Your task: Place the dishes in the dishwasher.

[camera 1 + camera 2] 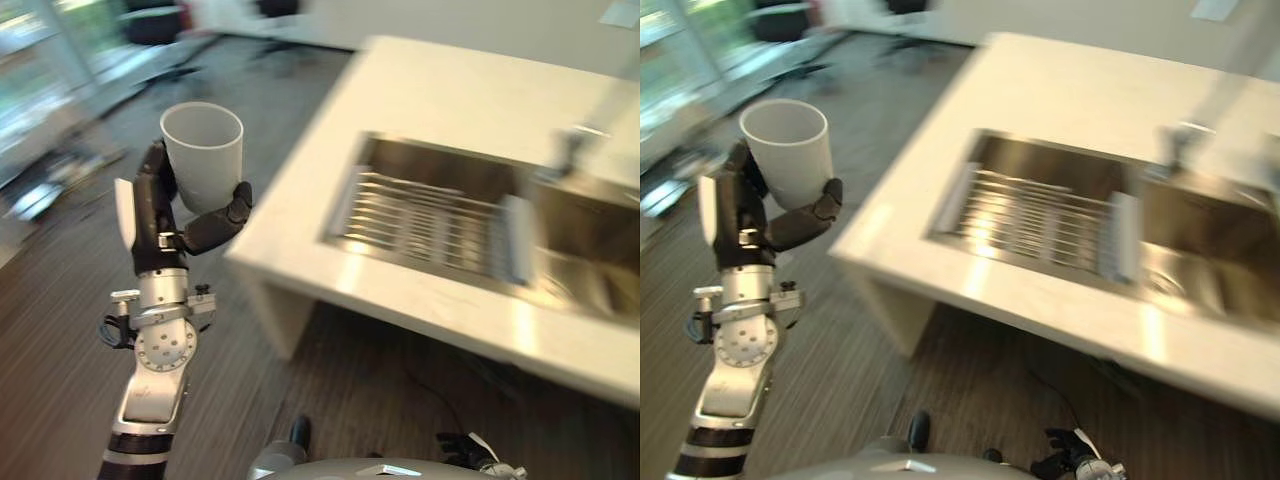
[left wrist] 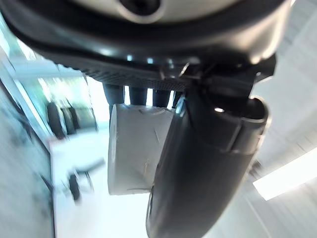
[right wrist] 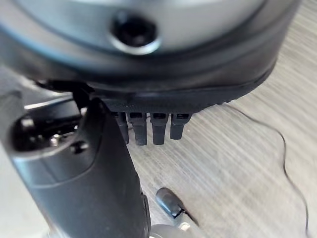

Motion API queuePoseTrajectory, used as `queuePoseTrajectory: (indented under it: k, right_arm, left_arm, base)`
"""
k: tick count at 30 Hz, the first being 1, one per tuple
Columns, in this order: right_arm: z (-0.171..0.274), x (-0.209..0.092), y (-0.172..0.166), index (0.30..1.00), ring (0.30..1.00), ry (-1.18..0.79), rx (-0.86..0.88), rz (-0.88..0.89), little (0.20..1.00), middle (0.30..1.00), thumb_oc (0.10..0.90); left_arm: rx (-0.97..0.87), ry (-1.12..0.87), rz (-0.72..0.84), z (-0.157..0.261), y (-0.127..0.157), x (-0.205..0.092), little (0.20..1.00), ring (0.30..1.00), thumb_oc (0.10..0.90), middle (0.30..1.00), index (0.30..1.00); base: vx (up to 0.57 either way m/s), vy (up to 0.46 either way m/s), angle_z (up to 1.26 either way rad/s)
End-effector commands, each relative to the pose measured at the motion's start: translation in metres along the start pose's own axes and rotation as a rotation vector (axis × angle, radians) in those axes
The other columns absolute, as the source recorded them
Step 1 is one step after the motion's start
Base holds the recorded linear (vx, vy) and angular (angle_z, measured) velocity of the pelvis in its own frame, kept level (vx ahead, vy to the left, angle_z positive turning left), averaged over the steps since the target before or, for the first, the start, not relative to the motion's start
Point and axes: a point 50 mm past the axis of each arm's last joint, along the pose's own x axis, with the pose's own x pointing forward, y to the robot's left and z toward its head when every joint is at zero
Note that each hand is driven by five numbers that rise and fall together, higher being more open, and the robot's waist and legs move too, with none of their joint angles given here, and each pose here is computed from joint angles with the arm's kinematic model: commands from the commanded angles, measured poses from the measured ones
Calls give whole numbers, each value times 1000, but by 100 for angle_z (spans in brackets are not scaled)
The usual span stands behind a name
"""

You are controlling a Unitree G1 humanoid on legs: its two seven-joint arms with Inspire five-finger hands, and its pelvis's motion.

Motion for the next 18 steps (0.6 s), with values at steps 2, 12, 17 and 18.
queuePoseTrajectory:
  k: [2,12,17,18]
  right_arm:
    - [12,4,0,900,900,-35,38,-5,900,900,800]
    - [9,3,29,900,900,-12,196,2,900,900,800]
    - [26,3,32,900,900,-93,391,-38,900,900,800]
    - [27,3,32,900,900,-94,391,-38,900,900,800]
  left_arm:
    - [-43,-383,-70,63,-11,33,300,300,400,300,300]
    - [37,-489,-246,78,-39,28,300,300,400,300,300]
    - [104,-525,-287,77,-50,27,300,300,400,300,300]
    - [104,-526,-286,77,-50,27,300,300,400,300,300]
  base:
    - [-248,36,239]
    - [4,247,237]
    - [95,230,134]
    - [185,47,160]
